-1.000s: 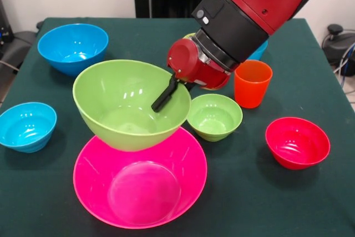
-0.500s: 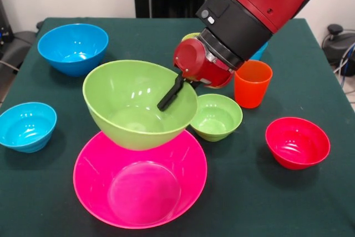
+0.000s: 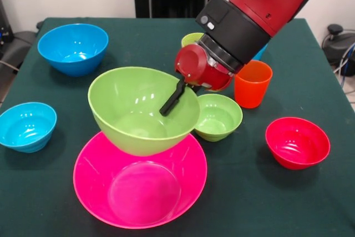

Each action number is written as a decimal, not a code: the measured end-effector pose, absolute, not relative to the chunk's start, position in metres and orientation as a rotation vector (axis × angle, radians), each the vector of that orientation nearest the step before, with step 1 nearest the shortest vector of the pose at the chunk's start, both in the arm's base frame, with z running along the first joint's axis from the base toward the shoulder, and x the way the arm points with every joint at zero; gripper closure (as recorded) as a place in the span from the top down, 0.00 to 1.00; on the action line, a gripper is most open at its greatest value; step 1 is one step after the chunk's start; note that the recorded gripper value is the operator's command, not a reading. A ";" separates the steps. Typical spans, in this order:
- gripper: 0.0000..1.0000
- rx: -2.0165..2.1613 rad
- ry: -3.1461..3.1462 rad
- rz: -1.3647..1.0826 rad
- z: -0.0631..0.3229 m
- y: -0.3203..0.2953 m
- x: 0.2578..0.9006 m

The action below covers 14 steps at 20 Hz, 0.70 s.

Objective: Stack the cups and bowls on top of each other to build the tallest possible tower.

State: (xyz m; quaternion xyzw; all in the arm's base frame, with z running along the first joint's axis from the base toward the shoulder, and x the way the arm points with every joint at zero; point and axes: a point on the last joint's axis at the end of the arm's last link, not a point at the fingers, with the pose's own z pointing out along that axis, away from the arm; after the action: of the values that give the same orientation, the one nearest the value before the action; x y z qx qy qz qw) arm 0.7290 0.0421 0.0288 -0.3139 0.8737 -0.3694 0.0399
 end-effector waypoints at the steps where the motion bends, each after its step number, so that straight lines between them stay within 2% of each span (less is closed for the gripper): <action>1: 0.00 -0.978 2.664 -1.125 0.025 0.040 0.727; 14: 0.00 -1.062 2.614 -1.044 -0.017 0.030 0.717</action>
State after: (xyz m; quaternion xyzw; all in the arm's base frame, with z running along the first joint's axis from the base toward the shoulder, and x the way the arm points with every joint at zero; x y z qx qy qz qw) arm 0.7165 0.0296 -0.0170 -0.3521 0.8671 -0.3461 0.0665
